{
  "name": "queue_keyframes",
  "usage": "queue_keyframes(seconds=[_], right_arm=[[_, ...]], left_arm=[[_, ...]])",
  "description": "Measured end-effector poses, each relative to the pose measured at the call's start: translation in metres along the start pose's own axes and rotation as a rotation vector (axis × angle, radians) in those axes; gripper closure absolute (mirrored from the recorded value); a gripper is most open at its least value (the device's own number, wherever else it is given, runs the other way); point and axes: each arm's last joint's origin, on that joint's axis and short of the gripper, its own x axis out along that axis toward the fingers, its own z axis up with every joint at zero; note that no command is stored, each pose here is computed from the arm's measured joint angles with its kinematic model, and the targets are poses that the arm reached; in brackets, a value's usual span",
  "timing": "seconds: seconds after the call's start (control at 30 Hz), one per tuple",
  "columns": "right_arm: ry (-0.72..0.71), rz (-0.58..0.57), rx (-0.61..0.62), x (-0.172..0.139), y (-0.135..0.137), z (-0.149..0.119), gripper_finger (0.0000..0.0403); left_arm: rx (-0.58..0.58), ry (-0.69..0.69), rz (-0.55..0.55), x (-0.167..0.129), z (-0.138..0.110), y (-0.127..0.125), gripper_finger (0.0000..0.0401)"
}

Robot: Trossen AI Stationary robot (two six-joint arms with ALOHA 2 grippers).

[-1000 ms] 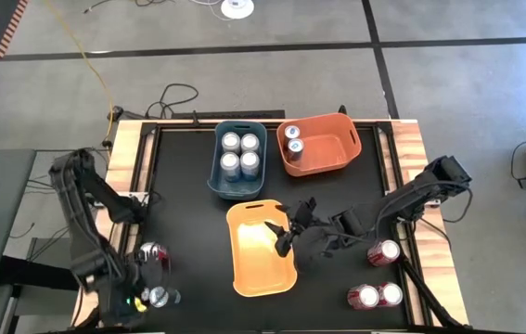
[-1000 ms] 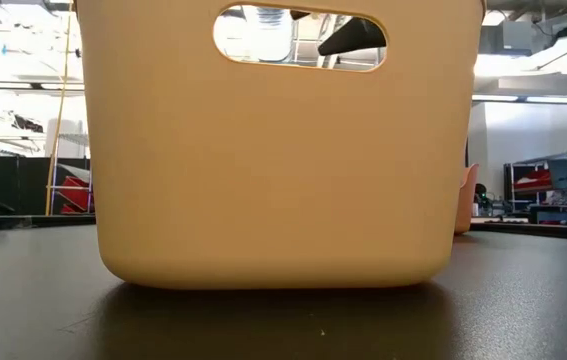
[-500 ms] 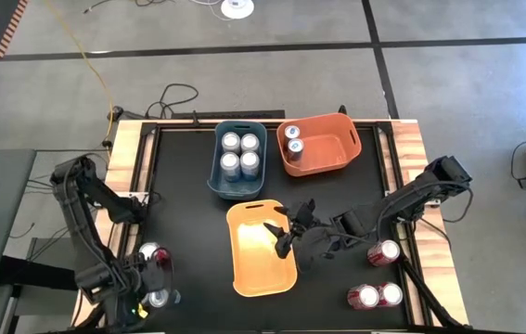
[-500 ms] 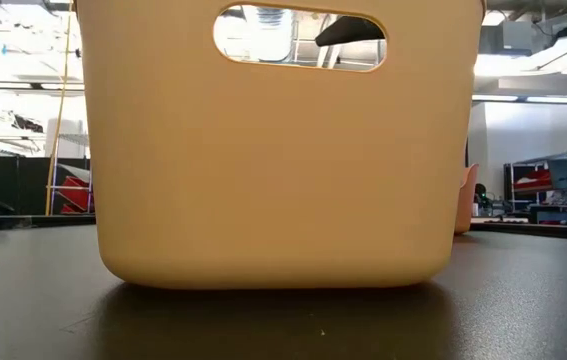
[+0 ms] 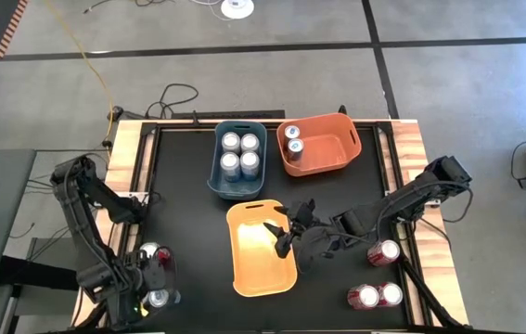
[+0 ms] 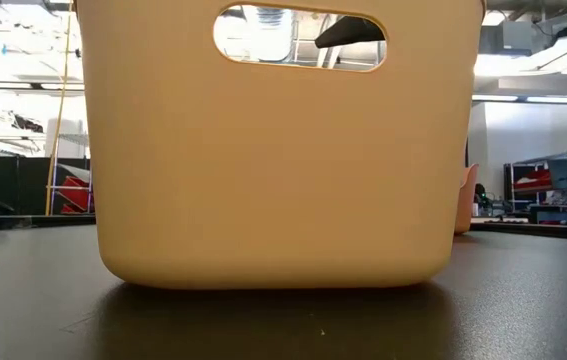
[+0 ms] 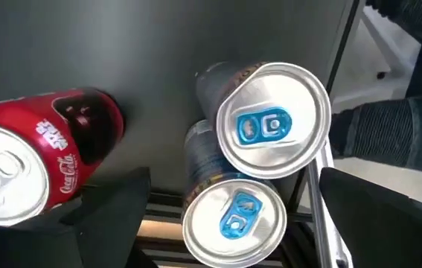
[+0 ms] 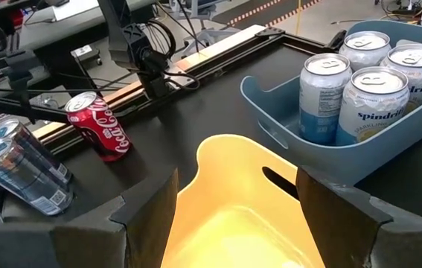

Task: Sort soda cans
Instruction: Put the left blue soda can into the orange bin

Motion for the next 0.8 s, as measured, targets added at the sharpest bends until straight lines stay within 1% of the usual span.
queue_keyframes(seconds=[0.1,0.27,0.4,0.5,0.7,0.8], right_arm=[[0.002,-0.001,-0.001,0.0,0.0,0.0,0.0112],[0.012,0.008,0.001,0.0,0.0,-0.001,0.0112],[0.018,0.015,0.003,0.0,0.0,-0.001,0.0112],[0.018,0.017,0.003,-0.001,0.001,-0.001,0.0112],[0.02,0.021,0.012,-0.001,0.001,-0.002,0.0112],[0.025,0.016,0.019,-0.001,0.001,-0.002,0.0112]], left_arm=[[0.019,-0.011,0.006,0.0,0.0,0.0,0.0014],[0.051,-0.102,0.027,0.0,0.003,0.0,0.0014],[0.061,-0.15,0.035,0.0,0.005,0.0,0.0014],[0.064,-0.164,0.005,0.0,0.005,-0.003,0.0014],[0.098,-0.205,-0.095,-0.001,0.008,-0.014,0.0004],[0.089,-0.208,-0.085,0.002,0.008,-0.012,0.0002]])
